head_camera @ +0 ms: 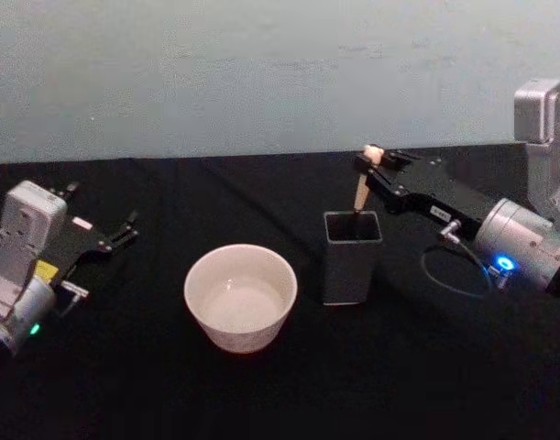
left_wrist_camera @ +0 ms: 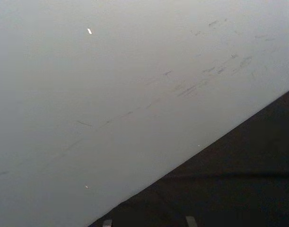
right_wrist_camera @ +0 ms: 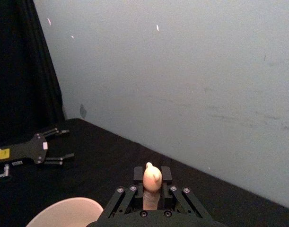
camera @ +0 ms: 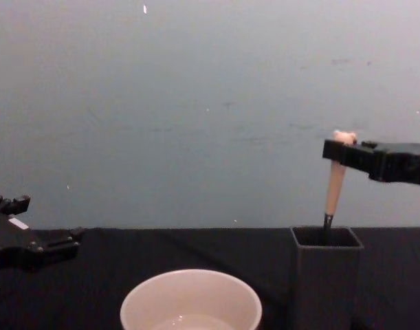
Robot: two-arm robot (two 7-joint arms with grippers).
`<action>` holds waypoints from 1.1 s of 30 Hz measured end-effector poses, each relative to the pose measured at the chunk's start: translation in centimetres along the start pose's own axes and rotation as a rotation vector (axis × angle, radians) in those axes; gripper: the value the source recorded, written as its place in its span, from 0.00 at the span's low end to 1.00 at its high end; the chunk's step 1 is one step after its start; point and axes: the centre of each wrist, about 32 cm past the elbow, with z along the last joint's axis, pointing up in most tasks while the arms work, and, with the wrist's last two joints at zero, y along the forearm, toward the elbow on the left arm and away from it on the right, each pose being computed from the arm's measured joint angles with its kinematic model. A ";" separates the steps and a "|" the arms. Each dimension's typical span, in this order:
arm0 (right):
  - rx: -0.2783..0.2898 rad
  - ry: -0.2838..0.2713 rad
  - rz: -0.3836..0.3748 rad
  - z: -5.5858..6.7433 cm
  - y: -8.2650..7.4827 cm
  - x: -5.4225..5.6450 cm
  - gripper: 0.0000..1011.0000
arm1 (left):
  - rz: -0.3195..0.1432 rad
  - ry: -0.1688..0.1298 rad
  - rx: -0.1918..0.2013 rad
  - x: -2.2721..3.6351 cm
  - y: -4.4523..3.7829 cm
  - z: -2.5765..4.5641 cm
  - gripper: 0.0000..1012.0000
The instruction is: Pick up the stirring spoon with one hand, stir inside the cup, then place it back in its original position.
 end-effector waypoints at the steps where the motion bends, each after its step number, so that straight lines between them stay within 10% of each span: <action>1: -0.003 0.003 -0.002 -0.1 0.0 0.0 0.21 | 0.000 0.000 0.000 0.00 0.00 0.00 0.99; 33: -0.097 0.086 -0.042 -2.9 0.2 -0.3 0.21 | 0.000 0.000 0.000 0.00 0.00 0.00 0.99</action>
